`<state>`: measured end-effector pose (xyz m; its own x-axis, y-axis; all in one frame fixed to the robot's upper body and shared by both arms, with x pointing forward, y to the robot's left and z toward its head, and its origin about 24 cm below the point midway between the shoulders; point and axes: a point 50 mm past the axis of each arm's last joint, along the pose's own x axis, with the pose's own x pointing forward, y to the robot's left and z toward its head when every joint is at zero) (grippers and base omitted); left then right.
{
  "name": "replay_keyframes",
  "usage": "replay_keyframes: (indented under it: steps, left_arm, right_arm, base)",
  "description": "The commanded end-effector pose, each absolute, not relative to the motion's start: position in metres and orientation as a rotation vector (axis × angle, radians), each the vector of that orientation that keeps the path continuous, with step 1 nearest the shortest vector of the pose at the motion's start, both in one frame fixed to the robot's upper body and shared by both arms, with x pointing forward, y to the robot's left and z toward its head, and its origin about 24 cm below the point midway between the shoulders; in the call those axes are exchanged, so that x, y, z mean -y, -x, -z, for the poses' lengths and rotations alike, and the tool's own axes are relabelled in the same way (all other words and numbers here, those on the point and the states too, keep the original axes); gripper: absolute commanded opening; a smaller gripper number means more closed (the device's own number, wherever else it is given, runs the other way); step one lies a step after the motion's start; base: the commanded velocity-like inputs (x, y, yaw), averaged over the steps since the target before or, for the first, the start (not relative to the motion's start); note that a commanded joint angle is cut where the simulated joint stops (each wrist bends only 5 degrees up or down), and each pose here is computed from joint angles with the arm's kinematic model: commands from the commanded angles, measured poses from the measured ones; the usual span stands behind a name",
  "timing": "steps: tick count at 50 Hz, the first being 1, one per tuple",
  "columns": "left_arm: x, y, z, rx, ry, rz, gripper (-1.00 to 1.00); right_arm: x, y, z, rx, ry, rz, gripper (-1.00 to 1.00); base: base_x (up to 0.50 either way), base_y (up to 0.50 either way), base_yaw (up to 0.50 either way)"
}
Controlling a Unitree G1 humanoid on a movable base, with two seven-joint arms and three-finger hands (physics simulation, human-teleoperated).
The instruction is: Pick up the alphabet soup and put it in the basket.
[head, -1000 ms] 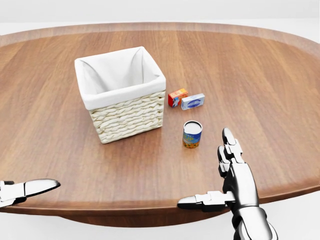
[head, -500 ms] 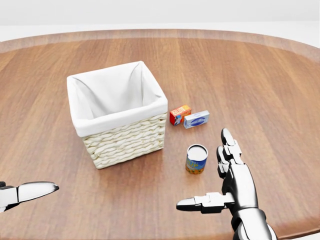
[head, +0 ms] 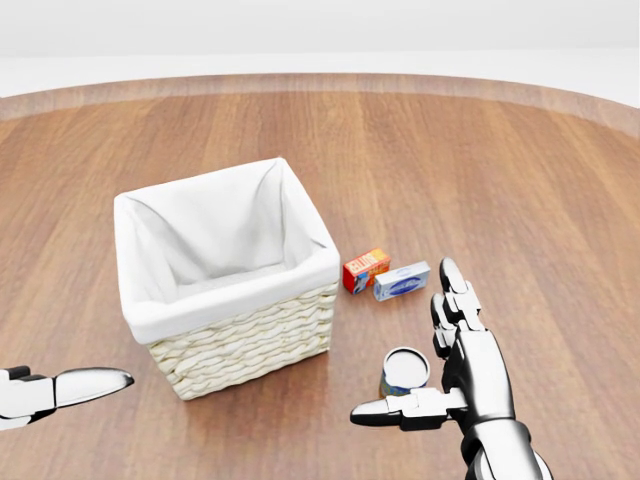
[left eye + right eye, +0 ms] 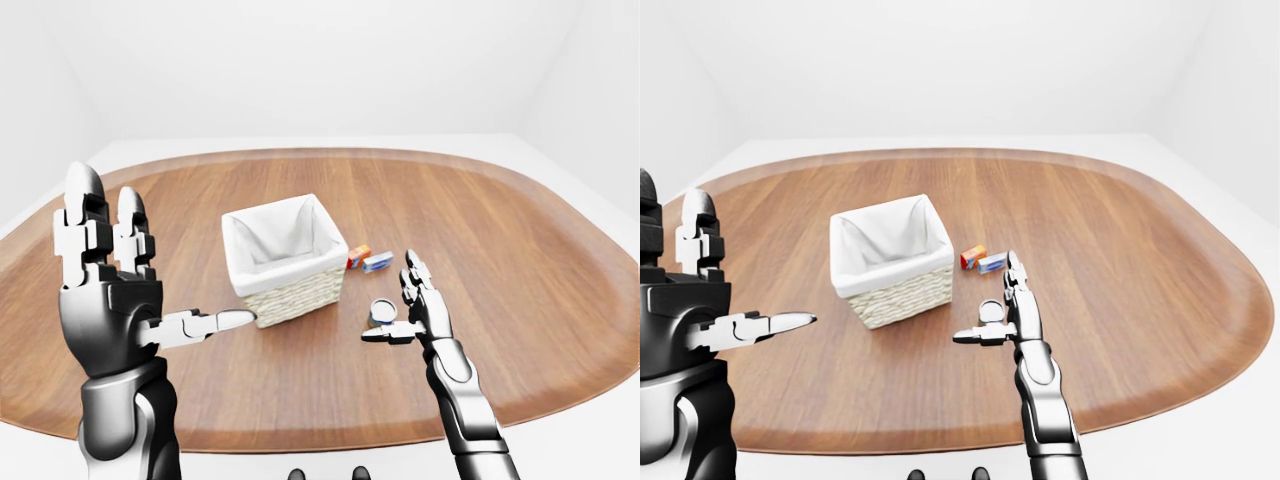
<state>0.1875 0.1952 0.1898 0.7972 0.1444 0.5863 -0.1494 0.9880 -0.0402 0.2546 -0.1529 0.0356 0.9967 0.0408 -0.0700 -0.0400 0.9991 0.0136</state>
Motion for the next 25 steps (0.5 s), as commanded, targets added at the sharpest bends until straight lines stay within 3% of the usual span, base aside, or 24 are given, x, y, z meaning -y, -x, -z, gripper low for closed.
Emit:
replay_keyframes:
  steps: [1, 21, 25]
  left_arm:
    - [-0.1942, -0.1867, -0.1897, 0.628, -0.008, -0.155, 1.00]
    - [-0.1918, -0.1845, -0.1940, 0.651, -0.008, -0.150, 1.00]
    - [-0.1917, -0.1857, -0.1906, 0.633, -0.010, -0.149, 1.00]
  right_arm:
    - [0.1526, -0.2542, -0.0357, -0.070, -0.012, -0.042, 1.00]
    - [0.1514, -0.2549, -0.0347, -0.069, -0.013, -0.051, 1.00]
    - [0.1543, -0.2575, -0.0340, -0.052, -0.007, -0.025, 1.00]
  base:
    - [0.31, 0.00, 0.00]
    - [0.31, 0.00, 0.00]
    - [0.00, 0.00, 0.00]
